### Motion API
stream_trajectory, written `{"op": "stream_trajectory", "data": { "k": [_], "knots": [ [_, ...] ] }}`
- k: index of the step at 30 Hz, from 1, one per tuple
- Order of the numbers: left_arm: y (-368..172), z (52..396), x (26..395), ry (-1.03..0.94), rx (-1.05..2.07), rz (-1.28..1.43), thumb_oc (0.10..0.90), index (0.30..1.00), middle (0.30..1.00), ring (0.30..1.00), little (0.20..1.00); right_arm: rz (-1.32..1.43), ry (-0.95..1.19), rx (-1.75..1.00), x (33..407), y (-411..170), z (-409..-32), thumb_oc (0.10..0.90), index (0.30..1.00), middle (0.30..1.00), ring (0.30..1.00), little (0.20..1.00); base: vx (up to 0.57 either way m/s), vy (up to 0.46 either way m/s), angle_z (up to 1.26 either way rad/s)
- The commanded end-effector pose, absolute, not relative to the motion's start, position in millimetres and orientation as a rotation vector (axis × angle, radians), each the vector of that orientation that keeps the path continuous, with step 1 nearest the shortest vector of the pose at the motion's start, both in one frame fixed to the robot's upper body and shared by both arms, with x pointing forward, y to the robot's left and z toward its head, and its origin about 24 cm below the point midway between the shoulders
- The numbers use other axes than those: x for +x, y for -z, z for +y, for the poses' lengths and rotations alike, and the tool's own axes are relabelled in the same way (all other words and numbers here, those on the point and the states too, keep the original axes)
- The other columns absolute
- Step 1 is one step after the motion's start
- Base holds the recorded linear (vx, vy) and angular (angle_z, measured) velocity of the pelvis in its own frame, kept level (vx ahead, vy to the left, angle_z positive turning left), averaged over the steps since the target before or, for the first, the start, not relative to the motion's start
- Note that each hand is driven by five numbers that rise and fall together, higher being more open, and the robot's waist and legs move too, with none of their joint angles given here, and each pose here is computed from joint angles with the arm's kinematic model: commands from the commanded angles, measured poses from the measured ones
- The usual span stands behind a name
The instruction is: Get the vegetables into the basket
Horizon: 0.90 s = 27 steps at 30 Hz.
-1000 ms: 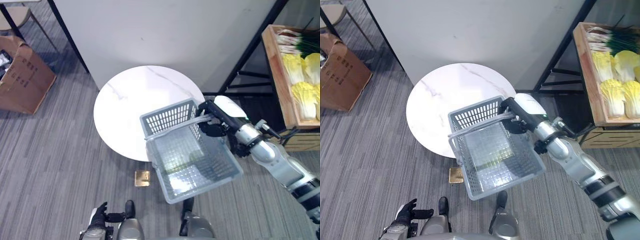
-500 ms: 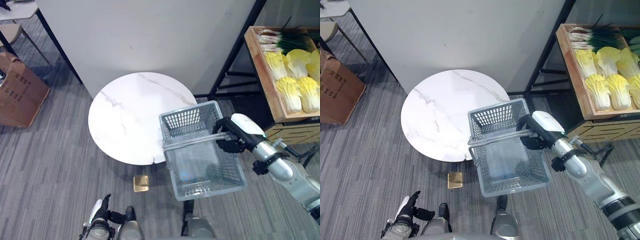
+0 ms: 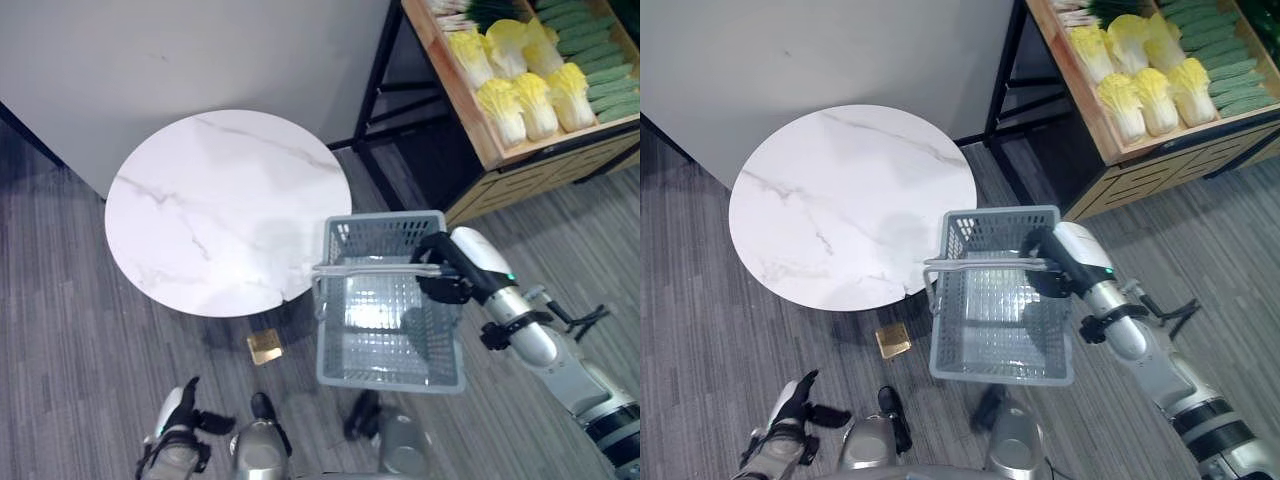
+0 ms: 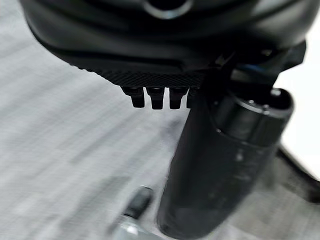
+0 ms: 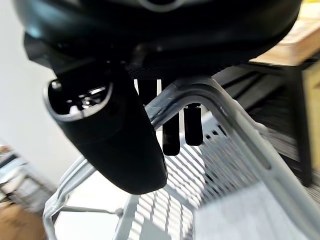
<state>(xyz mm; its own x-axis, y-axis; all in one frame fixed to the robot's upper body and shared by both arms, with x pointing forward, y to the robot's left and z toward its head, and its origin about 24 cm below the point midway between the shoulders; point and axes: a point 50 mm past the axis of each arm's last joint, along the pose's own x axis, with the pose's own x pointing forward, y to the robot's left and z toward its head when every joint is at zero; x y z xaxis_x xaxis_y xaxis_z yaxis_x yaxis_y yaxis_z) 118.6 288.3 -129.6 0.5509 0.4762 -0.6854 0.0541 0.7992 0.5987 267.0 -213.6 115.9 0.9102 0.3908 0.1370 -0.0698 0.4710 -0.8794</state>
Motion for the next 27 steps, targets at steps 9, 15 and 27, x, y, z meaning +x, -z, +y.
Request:
{"op": "stream_trajectory", "data": {
  "k": [9,15,27],
  "knots": [
    [140.2,272.3,104.8,-0.231,0.575,1.005,0.900,1.000,1.000,1.000,1.000,-0.767,-0.183,-0.983,268.2,-204.8,-200.5,0.400,0.300,0.300,0.300,0.300,-0.02,-0.127,-0.49],
    [144.0,260.2,105.3,-0.196,0.556,1.004,0.900,1.000,1.000,1.000,1.000,-0.762,-0.163,-1.015,262.2,-206.1,-209.3,0.400,0.300,0.300,0.300,0.300,0.00,-0.125,-0.06],
    [141.9,248.7,121.0,-0.171,0.540,0.950,0.900,1.000,1.000,1.000,1.000,-0.750,-0.073,-1.034,248.8,-209.1,-231.6,0.400,0.300,0.300,0.300,0.300,0.00,-0.149,-0.18]
  ]
}}
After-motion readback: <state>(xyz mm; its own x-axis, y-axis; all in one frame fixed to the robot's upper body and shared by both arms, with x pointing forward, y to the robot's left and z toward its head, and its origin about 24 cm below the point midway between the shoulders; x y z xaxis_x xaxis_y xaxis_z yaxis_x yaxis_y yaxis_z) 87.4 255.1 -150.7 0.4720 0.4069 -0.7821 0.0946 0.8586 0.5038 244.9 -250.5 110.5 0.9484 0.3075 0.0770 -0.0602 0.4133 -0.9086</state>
